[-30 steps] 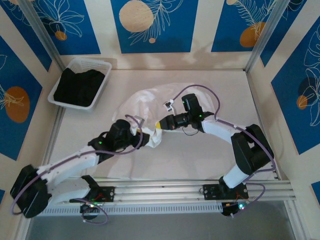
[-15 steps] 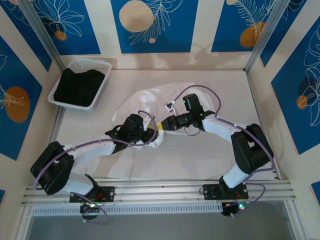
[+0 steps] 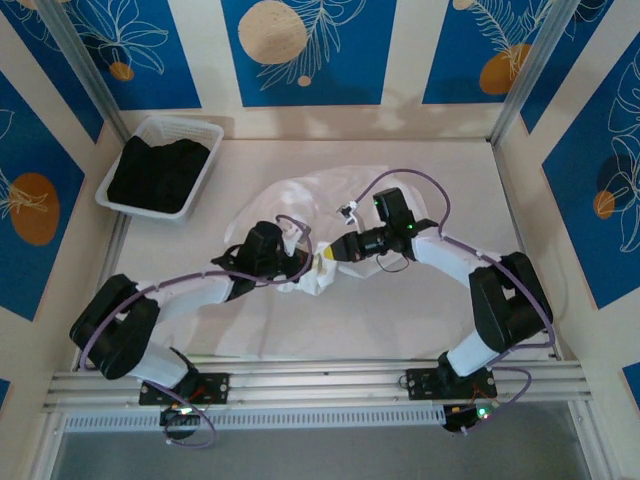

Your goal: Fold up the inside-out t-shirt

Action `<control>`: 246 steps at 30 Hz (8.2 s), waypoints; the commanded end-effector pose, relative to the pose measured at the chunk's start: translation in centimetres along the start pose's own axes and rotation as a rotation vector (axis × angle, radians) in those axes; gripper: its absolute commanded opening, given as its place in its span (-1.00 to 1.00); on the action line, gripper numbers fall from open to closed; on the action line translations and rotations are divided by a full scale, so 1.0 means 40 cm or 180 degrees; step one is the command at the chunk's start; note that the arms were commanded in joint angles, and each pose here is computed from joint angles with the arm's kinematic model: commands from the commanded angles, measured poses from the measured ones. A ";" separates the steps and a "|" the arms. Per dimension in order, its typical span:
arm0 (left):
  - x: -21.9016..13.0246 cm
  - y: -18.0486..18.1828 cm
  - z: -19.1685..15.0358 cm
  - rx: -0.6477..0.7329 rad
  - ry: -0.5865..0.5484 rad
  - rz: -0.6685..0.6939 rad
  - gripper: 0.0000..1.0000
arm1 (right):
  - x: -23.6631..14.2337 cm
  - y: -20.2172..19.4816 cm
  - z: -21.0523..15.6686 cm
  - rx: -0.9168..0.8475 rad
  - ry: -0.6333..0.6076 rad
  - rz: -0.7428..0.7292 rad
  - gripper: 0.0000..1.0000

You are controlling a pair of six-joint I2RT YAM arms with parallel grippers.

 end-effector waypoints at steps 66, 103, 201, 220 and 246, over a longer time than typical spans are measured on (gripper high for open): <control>-0.123 0.072 0.047 -0.0890 -0.0418 -0.0259 -1.00 | -0.091 0.200 0.015 -0.0446 -0.0339 0.0115 -1.00; -0.012 0.005 0.031 0.0083 -0.0098 0.0452 -0.93 | -0.106 0.107 0.054 0.0078 -0.0558 0.0159 -1.00; -0.244 -0.152 0.013 0.1003 -0.0662 -0.0204 -0.05 | -0.036 0.222 0.082 0.0398 -0.0388 0.0812 -1.00; -0.226 -0.233 0.042 0.1051 -0.0660 -0.1067 -1.00 | -0.081 0.128 0.070 0.0818 -0.0360 0.0283 -0.80; -0.253 -0.189 0.045 0.0640 -0.0716 -0.1161 -1.00 | -0.063 0.060 -0.157 0.0085 -0.0180 -0.0728 -0.19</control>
Point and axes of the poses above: each hand's point on the last joint's axis, 136 mm out from that joint toward the fingers, its own x axis out along the fingers, its own y axis along the line the jaws close on, z = x × y, the point moved 5 cm from there along -x, back along the fingers, and after that the axes turned 11 degrees about -x, right-handed, at the moved point
